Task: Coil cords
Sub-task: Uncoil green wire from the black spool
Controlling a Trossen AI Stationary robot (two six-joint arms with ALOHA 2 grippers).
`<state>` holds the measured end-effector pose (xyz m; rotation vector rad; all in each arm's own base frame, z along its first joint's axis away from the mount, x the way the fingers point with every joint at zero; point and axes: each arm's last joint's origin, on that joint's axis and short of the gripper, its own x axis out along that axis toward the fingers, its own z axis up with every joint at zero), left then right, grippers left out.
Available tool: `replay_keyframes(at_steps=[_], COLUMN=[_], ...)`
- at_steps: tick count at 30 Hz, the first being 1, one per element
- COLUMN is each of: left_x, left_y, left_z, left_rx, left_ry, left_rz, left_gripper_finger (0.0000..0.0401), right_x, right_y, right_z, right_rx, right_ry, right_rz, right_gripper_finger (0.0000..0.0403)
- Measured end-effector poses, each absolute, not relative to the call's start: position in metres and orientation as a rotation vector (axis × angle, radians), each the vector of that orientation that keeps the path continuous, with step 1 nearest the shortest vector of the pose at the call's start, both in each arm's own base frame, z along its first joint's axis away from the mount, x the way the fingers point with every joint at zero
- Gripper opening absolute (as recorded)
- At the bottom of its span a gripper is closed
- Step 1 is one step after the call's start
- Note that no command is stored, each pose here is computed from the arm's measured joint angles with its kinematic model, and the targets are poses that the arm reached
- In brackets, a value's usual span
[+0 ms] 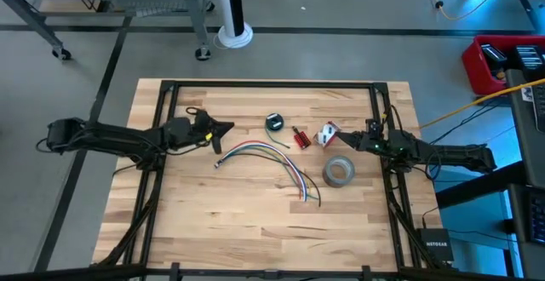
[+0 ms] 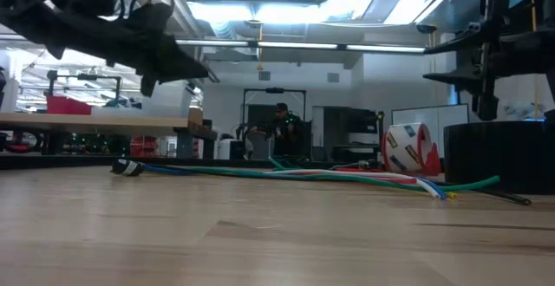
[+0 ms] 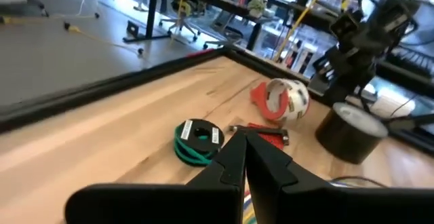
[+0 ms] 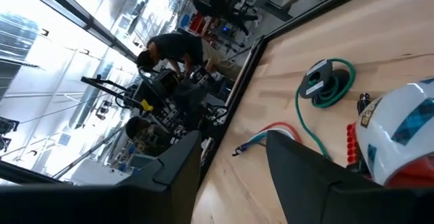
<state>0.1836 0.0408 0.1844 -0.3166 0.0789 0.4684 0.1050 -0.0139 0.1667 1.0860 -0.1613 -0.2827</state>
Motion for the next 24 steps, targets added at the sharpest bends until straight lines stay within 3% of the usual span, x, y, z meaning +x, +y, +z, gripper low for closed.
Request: replay_keyframes(at_steps=[8, 18, 24], left_x=[0.196, 0.212, 0.230], left_y=[0.042, 0.045, 0.059], left_z=[0.175, 0.169, 0.173], left_rx=[-0.486, -0.542, -0.605], left_ry=[0.150, 0.241, 0.160], left_rz=[0.466, 0.495, 0.549], left_gripper_finger=[0.0011, 0.0139, 0.0159], right_x=[0.105, 0.105, 0.105], right_y=[-0.014, -0.013, -0.014], right_z=[0.167, 0.167, 0.167], right_rx=[1.086, 1.087, 1.086], right_ry=[-0.162, -0.147, -0.162], right_rz=[-0.282, -0.259, -0.283], right_gripper_finger=[0.0172, 0.0172, 0.0172])
